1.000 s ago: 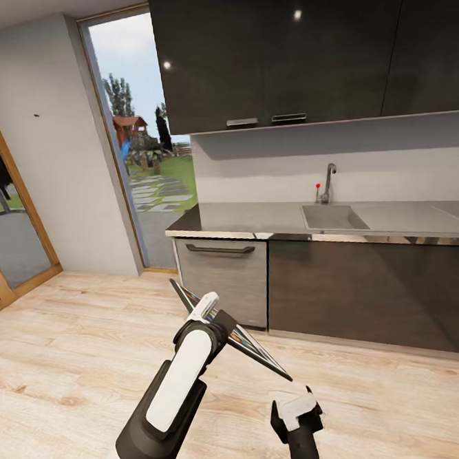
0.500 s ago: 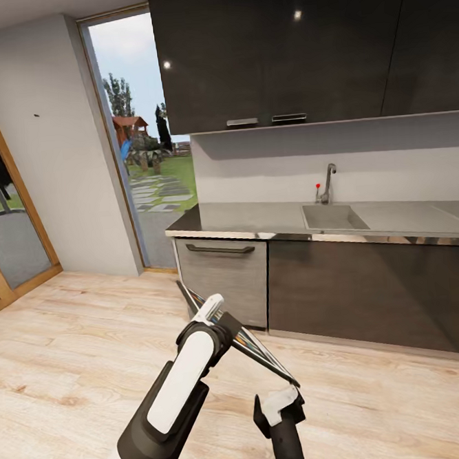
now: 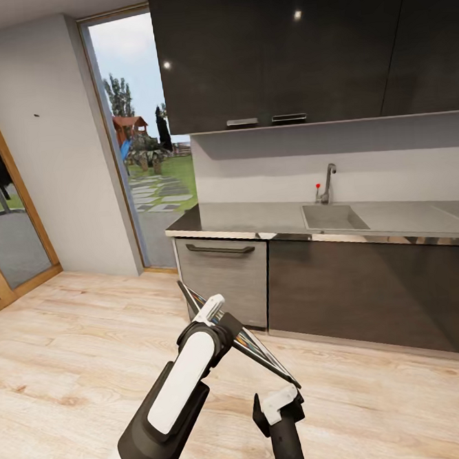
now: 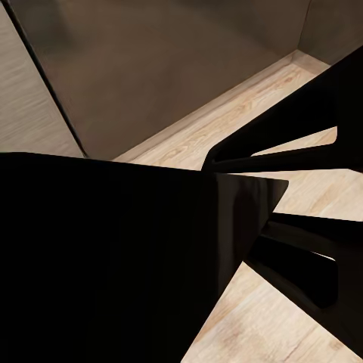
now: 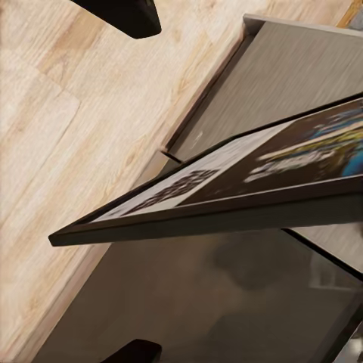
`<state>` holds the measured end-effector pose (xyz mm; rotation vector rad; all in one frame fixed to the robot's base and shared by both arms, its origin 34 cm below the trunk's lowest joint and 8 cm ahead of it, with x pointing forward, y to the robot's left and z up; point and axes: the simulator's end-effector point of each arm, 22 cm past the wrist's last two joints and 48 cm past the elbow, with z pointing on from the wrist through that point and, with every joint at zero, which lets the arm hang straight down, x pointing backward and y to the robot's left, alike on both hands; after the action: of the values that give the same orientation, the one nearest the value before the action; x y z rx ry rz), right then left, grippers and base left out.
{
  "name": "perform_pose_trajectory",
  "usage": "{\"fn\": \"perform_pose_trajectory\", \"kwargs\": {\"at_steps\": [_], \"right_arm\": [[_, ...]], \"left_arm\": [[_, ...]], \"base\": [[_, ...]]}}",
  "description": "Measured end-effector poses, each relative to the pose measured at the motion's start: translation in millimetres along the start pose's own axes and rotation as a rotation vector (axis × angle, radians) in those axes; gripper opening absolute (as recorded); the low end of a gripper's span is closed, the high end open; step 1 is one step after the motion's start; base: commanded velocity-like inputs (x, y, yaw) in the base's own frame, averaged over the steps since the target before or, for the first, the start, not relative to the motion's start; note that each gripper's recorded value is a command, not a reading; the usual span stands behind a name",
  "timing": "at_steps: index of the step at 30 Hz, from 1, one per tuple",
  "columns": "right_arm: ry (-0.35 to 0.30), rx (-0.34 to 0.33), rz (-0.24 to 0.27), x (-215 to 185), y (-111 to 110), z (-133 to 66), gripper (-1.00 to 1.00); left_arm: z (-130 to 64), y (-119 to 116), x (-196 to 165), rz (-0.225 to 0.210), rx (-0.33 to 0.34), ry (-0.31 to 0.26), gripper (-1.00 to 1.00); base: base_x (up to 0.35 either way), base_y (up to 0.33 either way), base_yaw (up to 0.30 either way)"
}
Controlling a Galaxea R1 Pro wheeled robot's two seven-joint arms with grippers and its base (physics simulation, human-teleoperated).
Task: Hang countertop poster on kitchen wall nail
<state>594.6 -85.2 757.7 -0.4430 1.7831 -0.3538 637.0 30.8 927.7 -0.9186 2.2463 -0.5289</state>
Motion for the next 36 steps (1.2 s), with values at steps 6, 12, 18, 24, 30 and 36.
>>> {"fn": "perform_pose_trajectory", "kwargs": {"at_steps": [6,12,18,24,30,36], "right_arm": [[0.001,-0.005,-0.001,0.1,1.1,0.0,1.00],[0.002,-0.007,0.000,-0.4,1.6,0.2,1.00],[-0.013,0.004,-0.003,-9.3,-4.1,7.3,1.00],[-0.029,0.014,-0.004,-18.8,-10.2,14.7,1.00],[-0.036,-0.011,-0.005,-23.2,-6.6,18.2,1.00],[-0.037,-0.020,-0.005,-24.6,-5.2,19.6,1.00]], "left_arm": [[-0.1,-0.1,0.0,0.000,0.000,0.000,-1.00],[0.0,0.0,0.0,0.000,0.000,0.000,-1.00],[0.0,0.0,0.1,0.000,0.000,0.000,-1.00],[0.0,0.1,-0.1,0.000,0.000,-0.001,-1.00],[0.0,0.0,0.2,0.001,0.000,0.000,-1.00],[-0.1,-0.1,0.3,0.001,0.000,0.000,-1.00]], "base": [[0.000,0.000,0.000],[0.000,0.000,0.000],[0.000,0.000,0.000],[0.000,0.000,0.000],[0.000,0.000,0.000],[0.000,0.000,0.000]]}}
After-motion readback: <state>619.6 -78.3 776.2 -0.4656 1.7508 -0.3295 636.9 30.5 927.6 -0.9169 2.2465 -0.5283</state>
